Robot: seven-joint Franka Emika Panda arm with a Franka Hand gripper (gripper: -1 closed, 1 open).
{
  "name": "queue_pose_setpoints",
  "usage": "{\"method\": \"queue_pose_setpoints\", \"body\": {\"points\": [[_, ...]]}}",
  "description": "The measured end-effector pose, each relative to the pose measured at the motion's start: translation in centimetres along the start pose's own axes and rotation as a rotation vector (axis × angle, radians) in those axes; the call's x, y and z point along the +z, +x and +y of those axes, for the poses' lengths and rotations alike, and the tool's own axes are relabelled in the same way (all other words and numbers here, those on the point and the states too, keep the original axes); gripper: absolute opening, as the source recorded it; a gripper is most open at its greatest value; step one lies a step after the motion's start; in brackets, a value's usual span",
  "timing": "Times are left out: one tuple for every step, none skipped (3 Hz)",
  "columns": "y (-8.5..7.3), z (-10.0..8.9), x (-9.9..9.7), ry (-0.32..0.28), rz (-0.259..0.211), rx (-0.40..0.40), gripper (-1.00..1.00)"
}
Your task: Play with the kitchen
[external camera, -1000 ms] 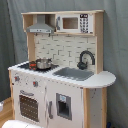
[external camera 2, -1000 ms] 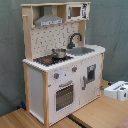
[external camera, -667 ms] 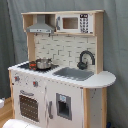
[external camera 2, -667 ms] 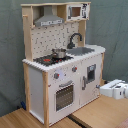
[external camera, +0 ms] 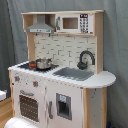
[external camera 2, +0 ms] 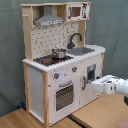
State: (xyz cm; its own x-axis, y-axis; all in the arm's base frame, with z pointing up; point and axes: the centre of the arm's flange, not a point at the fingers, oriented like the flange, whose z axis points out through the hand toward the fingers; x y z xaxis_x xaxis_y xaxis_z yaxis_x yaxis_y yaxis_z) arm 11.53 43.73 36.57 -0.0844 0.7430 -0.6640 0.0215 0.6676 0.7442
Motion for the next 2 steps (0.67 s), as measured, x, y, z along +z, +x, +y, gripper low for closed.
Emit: {"method": "queue_pose_setpoints", "body": {"points": [[0.1,1.5,1.9,-0.007,-0.010,-0.003,1.00],[0.3,2.8,4.1,-0.017,-0.018,-0.002,1.00]]}}
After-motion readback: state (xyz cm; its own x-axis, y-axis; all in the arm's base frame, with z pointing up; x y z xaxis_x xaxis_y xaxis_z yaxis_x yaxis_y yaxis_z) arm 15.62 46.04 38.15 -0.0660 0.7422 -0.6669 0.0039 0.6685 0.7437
